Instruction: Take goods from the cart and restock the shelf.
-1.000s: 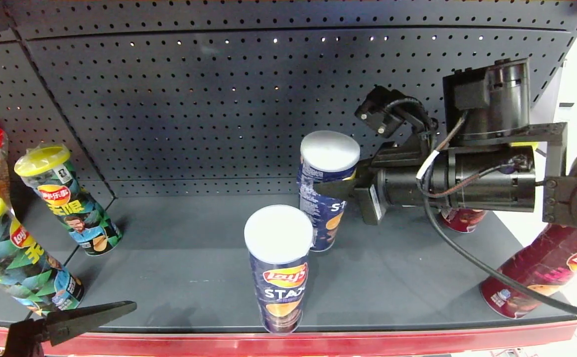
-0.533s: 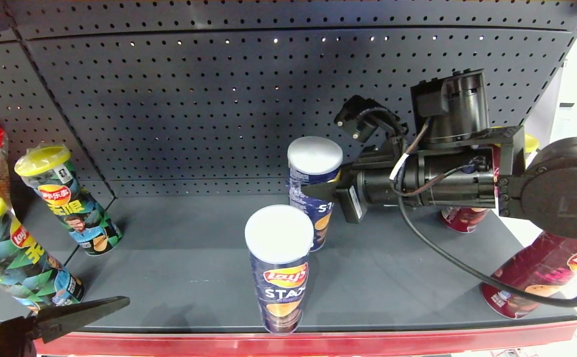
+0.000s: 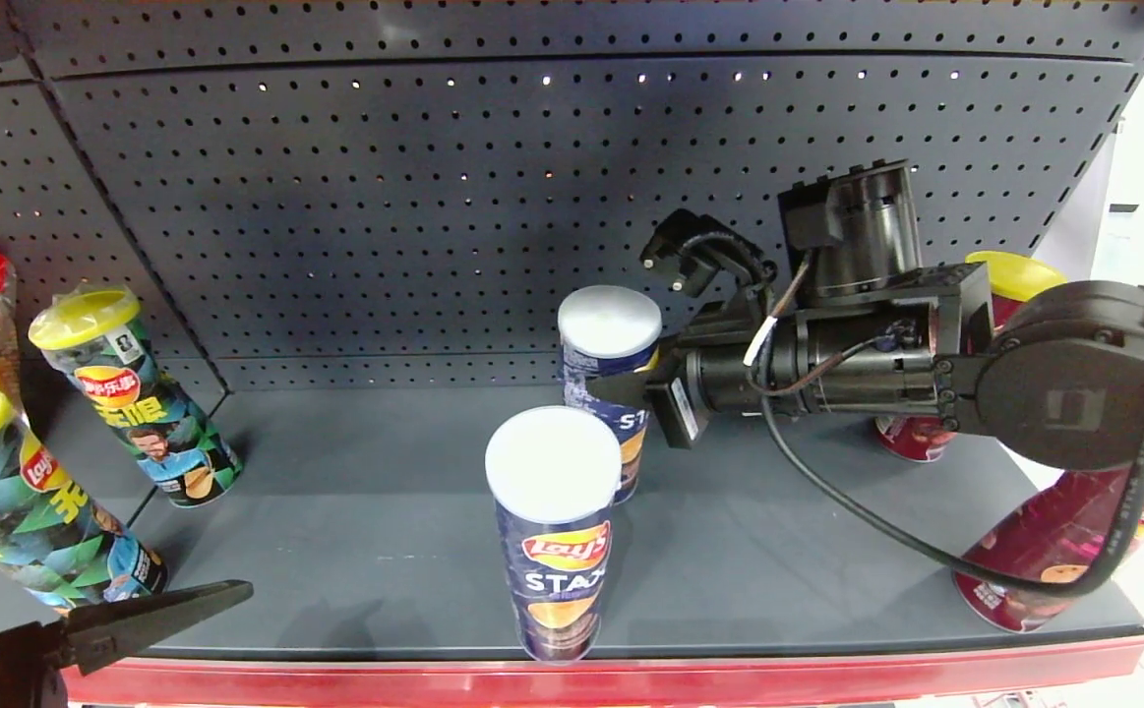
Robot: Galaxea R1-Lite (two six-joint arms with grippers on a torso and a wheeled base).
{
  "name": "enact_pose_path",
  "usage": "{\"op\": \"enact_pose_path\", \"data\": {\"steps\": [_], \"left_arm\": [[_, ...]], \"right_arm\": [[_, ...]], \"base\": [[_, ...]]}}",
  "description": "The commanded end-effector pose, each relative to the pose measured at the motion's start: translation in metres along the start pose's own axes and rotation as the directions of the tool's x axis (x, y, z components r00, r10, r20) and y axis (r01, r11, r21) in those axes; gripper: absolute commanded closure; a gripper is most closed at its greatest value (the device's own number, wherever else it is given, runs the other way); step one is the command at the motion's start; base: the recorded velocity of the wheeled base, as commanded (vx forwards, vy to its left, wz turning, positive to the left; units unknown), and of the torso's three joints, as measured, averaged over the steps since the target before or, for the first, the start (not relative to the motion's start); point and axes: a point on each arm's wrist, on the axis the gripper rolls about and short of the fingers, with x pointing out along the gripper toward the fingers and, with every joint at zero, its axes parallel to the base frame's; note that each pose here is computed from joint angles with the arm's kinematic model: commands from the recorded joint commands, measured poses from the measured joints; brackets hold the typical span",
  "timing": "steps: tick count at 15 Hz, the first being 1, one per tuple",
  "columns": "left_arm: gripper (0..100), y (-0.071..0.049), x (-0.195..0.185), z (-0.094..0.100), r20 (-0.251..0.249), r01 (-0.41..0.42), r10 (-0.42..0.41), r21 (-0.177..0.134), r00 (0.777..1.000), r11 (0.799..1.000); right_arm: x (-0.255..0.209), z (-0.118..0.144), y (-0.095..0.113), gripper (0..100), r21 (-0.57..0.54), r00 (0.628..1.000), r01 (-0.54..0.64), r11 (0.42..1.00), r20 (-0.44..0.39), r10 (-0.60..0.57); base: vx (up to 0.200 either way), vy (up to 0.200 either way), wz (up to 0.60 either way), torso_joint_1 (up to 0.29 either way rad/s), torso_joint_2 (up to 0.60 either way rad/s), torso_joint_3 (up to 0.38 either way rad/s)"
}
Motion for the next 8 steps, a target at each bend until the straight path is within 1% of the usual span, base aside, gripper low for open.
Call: {"op": "enact_pose_path", "data": {"steps": [1,5,8], "left_arm": [[0,0.0002,0.0006,0.0000,-0.002,0.000,0.000,-0.001,1.000,1.000],[0,-0.0001,-0.0001,-0.0009,-0.002,0.000,0.000,-0.001,1.000,1.000],[0,-0.0004,-0.0008,-0.0029,-0.005,0.001,-0.001,-0.002,1.000,1.000]], "right_arm": [[0.0021,-0.0017,0.0002,100,0.001,1.000,-0.003,1.000,-0.006,0.003],[0.0067,-0.0040,0.0003,100,0.002,1.000,-0.007,1.000,-0.015,0.007],[0.0091,-0.0004,0.0000,100,0.000,1.000,-0.005,1.000,-0.005,0.005]], "base": [[0.000,0.000,0.00,0.000,0.00,0.000],[0.000,0.000,0.00,0.000,0.00,0.000],[0.000,0.000,0.00,0.000,0.00,0.000]]}}
